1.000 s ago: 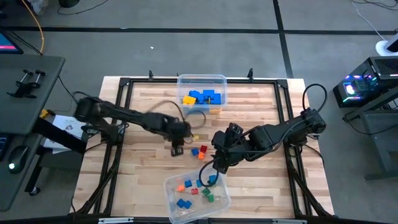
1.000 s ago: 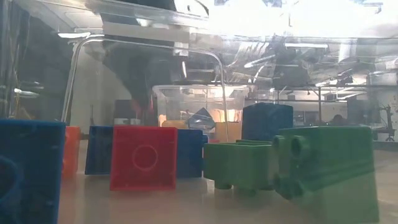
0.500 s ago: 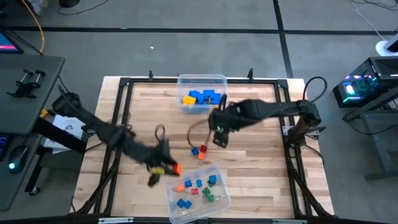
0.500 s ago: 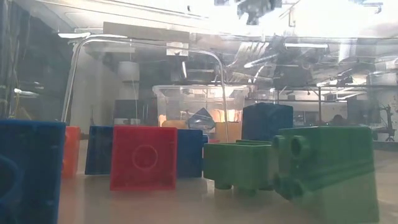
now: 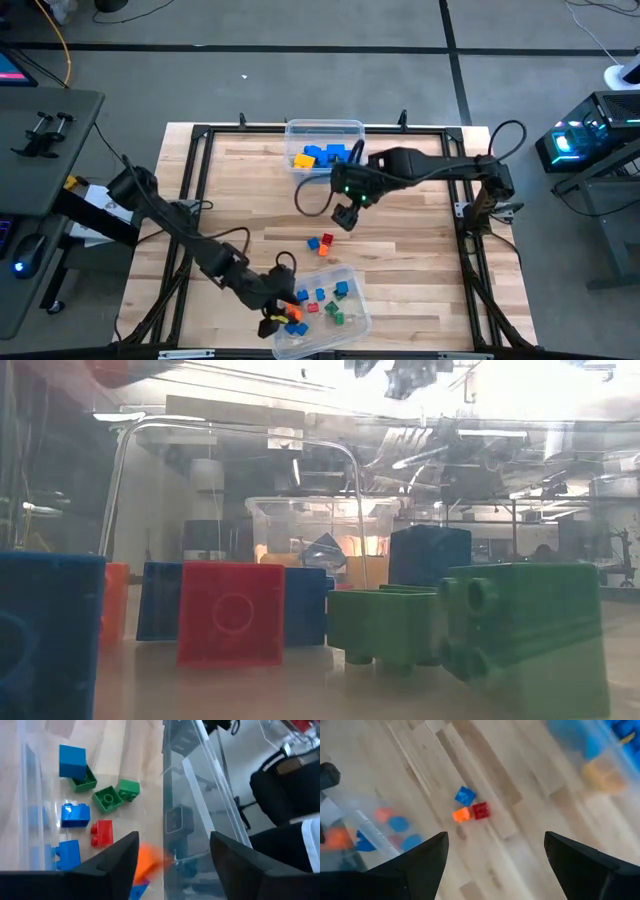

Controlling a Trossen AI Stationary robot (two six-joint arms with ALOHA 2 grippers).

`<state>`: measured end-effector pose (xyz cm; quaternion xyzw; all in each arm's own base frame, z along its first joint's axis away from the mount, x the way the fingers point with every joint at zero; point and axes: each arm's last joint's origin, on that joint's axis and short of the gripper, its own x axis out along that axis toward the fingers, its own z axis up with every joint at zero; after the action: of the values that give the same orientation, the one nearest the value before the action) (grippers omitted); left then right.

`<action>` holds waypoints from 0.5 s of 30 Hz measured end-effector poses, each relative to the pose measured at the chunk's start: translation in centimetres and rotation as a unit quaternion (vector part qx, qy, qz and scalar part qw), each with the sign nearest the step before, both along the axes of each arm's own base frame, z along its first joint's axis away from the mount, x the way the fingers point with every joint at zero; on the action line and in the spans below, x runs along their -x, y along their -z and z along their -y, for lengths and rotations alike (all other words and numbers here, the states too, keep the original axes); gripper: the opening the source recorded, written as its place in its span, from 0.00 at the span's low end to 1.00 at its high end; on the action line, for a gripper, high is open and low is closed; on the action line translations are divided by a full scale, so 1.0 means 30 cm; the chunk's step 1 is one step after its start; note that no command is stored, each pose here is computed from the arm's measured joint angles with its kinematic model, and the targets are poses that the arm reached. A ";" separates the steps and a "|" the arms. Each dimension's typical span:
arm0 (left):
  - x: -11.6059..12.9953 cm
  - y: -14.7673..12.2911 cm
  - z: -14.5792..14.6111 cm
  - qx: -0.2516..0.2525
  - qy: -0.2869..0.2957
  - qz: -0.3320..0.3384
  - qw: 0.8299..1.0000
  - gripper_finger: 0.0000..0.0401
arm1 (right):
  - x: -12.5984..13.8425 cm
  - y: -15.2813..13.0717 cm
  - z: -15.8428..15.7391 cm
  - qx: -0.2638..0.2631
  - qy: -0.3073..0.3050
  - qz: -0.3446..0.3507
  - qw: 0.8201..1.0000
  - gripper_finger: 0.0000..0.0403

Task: Sort blocks by size
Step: Put the small orange game piece into the bottom transparent bin, then put the small red game piece into the bottom transparent bin

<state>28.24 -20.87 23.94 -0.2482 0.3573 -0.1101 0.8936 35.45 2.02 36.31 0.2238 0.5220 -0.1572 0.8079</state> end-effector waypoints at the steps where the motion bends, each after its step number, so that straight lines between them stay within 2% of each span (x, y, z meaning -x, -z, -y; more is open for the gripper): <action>1: 0.001 -0.003 -0.002 0.000 0.010 0.000 1.000 0.58 | -0.001 0.005 -0.016 -0.008 0.013 -0.004 1.000 0.80; 5: 0.019 -0.042 -0.023 -0.020 0.034 0.016 0.999 0.62 | -0.012 0.043 -0.086 -0.009 0.079 -0.026 0.997 0.80; 9: 0.062 -0.122 -0.054 -0.051 0.051 0.060 0.996 0.61 | -0.059 0.133 -0.145 -0.015 0.126 -0.063 0.990 0.80; 12: 0.118 -0.200 -0.090 -0.068 0.037 0.090 0.993 0.60 | -0.101 0.212 -0.168 -0.013 0.147 -0.093 0.985 0.80; 15: 0.193 -0.265 -0.122 -0.075 0.012 0.103 0.992 0.60 | -0.142 0.274 -0.128 -0.012 0.177 -0.109 0.978 0.80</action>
<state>22.46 -17.21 31.89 -0.1635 0.2733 -0.1184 0.9405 39.71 5.86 28.10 0.3037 0.5611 -0.3153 0.7025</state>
